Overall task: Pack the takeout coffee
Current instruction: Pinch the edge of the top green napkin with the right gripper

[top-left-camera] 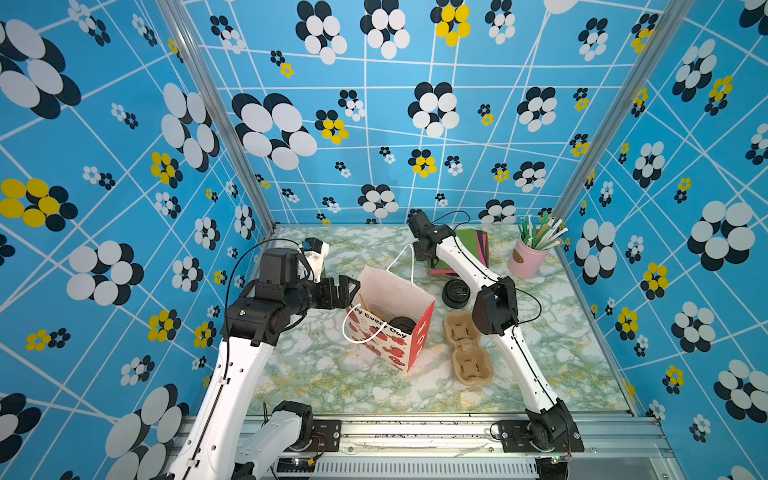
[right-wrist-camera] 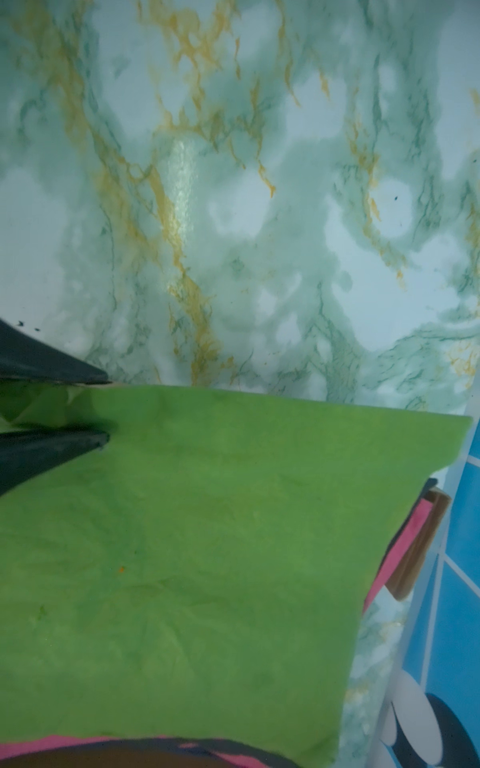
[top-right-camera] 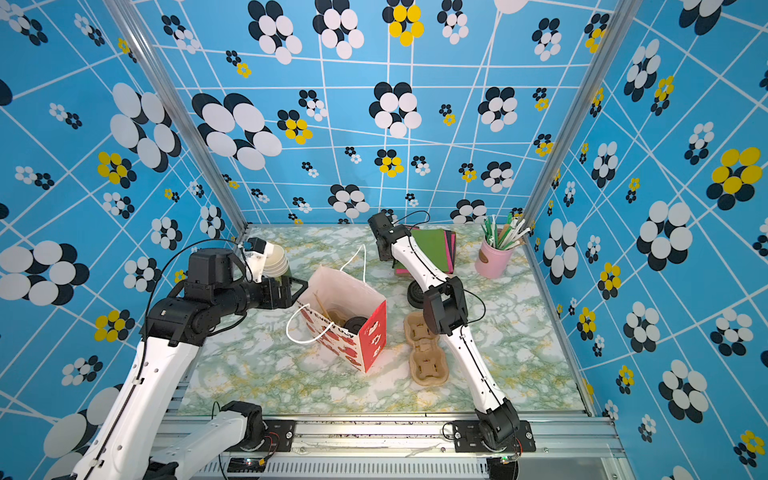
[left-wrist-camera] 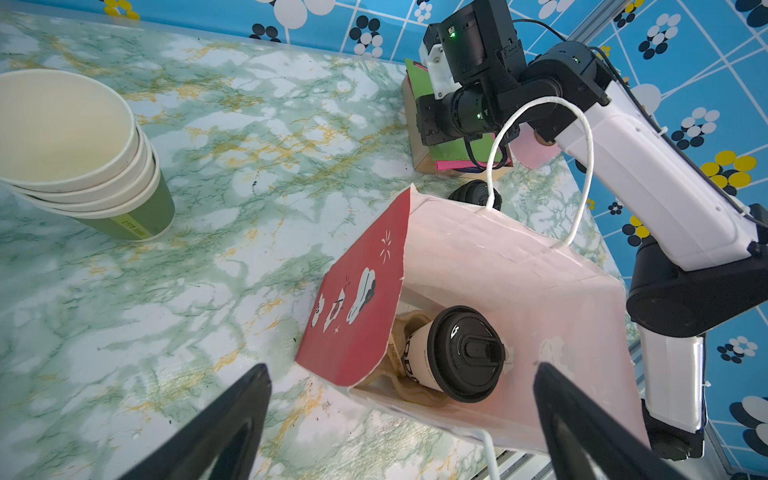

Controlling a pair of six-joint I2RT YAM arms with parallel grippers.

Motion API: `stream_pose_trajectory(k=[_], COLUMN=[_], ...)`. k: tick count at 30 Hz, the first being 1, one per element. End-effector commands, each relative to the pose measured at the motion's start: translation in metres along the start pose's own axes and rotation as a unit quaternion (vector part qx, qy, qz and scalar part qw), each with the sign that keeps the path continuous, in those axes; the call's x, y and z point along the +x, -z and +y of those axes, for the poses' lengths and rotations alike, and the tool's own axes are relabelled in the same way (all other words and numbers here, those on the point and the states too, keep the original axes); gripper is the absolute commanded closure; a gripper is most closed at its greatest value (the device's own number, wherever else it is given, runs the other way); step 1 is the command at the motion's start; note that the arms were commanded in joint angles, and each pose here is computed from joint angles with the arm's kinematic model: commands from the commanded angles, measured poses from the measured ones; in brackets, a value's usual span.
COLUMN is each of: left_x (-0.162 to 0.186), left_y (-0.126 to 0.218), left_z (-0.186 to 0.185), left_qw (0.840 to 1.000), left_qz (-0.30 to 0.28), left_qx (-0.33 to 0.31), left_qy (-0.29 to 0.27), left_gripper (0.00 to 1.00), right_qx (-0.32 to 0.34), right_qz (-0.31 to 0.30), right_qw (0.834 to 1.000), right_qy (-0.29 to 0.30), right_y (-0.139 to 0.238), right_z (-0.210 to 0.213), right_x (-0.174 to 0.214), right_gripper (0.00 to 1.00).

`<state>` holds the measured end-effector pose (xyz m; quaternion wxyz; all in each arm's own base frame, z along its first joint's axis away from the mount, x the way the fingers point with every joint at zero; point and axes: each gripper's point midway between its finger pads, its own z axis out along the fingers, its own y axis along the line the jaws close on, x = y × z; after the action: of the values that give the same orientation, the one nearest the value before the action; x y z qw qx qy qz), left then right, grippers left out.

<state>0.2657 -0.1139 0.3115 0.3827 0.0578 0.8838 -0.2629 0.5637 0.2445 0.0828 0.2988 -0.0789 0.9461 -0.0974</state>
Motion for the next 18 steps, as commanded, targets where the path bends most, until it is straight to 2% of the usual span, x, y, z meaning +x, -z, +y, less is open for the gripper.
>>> stream_pose_trajectory(k=[1,8,13,18], left_x=[-0.001,-0.003,-0.005,-0.004], left_y=[0.001,0.0,0.0,-0.001], left_z=[0.002,0.002,0.0,0.001], left_qw=[1.0,1.0,1.0,1.0], left_qz=[-0.005,-0.006,-0.007,-0.006], left_qx=[0.0,0.0,0.003,0.003], left_qy=[0.006,0.006,0.006,0.007], left_gripper=[0.0,0.0,0.0,0.0], right_qx=[0.014,-0.016,-0.042,-0.08], right_qz=[-0.006,-0.028,-0.035,-0.041], right_qw=[1.0,0.999,0.997,0.994], right_qy=[0.001,-0.019,-0.045,-0.059], right_y=[0.009,0.033,0.046,0.061], right_z=[-0.006,-0.007,-0.014,-0.013], right_x=[-0.005,-0.024,-0.034,-0.043], right_gripper=[0.85,0.88,0.96,0.98])
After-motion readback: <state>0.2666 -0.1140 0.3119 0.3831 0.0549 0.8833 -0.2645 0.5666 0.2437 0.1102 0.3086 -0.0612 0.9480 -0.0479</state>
